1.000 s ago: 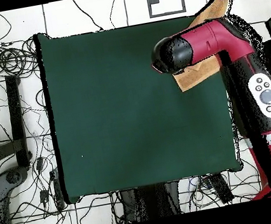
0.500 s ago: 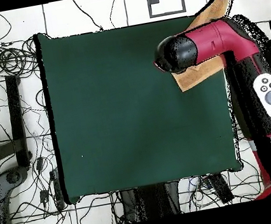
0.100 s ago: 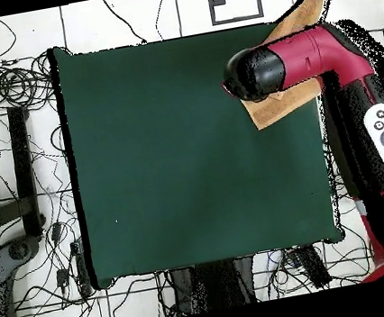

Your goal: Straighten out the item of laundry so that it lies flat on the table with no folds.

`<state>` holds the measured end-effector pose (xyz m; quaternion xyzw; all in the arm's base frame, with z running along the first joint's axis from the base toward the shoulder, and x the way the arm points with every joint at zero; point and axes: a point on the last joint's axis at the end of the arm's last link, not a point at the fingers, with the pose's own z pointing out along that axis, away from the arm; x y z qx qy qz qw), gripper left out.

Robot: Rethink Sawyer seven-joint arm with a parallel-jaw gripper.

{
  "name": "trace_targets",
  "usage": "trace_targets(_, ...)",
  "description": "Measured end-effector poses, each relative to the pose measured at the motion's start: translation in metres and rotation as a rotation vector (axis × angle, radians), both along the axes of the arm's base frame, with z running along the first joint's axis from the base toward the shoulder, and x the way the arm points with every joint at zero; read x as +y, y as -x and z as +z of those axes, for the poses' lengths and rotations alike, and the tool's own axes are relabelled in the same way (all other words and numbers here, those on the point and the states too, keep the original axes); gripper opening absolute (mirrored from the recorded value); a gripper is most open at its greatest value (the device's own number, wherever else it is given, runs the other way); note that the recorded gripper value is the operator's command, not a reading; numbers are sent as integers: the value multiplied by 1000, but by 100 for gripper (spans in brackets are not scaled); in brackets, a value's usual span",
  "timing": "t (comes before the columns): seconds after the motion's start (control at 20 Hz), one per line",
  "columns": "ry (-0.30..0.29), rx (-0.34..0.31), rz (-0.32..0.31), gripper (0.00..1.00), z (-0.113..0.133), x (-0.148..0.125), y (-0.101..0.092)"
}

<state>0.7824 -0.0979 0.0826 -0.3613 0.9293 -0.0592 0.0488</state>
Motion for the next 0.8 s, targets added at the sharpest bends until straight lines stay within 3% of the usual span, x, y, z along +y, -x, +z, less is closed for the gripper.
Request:
trace_targets(0.65, -4, 16, -21, 100, -9, 4, 1)
trace_targets(0.7, 0, 22, -23, 0, -11, 5, 1)
trace_targets(0.8, 2, 24, -24, 0, -12, 5, 2)
